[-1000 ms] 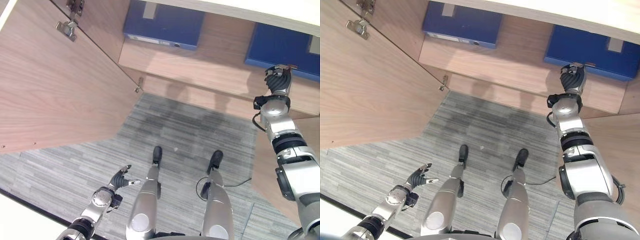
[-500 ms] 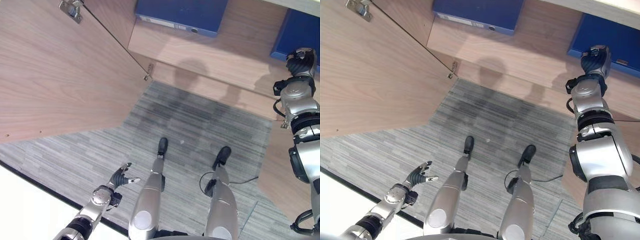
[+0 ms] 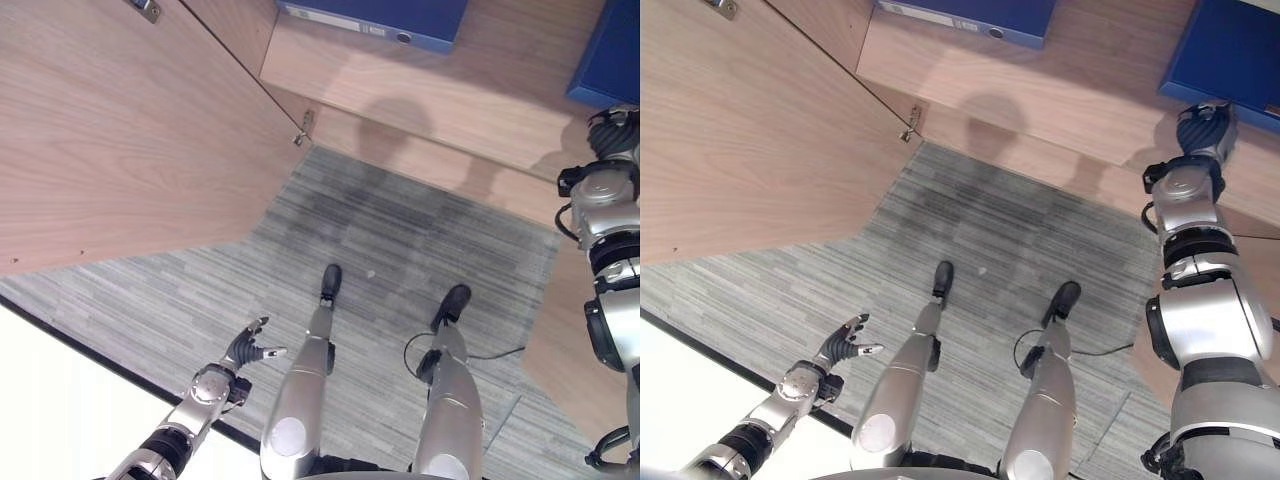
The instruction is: Put the empty folder in the office cabinet
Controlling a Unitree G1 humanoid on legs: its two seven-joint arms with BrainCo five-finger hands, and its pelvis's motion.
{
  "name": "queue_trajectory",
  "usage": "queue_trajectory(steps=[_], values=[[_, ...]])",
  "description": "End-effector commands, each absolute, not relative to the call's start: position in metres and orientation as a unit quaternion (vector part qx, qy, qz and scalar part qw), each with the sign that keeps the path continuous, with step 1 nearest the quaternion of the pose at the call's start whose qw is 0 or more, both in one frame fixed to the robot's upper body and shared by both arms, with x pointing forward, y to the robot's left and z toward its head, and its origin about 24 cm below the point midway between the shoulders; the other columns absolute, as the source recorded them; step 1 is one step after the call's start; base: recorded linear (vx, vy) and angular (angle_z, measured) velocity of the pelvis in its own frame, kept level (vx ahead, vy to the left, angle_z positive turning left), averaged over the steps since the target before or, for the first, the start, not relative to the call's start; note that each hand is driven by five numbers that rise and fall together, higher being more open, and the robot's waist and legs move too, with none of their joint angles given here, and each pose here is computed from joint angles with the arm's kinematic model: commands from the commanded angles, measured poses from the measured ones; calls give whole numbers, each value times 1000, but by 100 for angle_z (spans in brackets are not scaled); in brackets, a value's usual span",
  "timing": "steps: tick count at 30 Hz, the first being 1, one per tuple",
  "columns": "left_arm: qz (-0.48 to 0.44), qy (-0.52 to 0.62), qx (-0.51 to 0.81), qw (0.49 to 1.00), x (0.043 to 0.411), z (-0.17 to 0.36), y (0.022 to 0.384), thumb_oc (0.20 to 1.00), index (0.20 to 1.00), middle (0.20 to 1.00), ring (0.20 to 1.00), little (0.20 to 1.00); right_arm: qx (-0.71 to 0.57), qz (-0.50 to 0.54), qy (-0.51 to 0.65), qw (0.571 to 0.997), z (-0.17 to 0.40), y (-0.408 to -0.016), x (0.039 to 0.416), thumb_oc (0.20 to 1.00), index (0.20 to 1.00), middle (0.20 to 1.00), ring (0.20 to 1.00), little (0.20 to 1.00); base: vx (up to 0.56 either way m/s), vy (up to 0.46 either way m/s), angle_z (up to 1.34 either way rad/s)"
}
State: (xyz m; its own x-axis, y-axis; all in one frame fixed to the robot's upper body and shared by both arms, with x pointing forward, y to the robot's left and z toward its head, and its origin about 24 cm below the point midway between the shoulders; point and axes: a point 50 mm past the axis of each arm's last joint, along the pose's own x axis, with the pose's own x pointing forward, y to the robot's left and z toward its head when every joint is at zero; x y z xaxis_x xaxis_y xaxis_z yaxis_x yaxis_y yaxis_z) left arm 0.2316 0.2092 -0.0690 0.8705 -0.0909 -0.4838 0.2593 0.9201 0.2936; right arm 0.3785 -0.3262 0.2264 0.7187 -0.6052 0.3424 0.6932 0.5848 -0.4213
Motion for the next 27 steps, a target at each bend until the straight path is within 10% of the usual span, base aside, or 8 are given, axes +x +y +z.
queue_trajectory(steps=[1, 27], values=[[-70, 236, 175, 953, 233, -70, 214, 1000, 1000, 1000, 1000, 1000, -264, -376, -155, 875, 248, -323, 373, 200, 200, 200, 200, 200, 0, 0, 0], [-67, 235, 184, 952, 231, -73, 210, 1000, 1000, 1000, 1000, 1000, -211, -376, -187, 883, 202, -297, 364, 200, 200, 200, 200, 200, 0, 0, 0]])
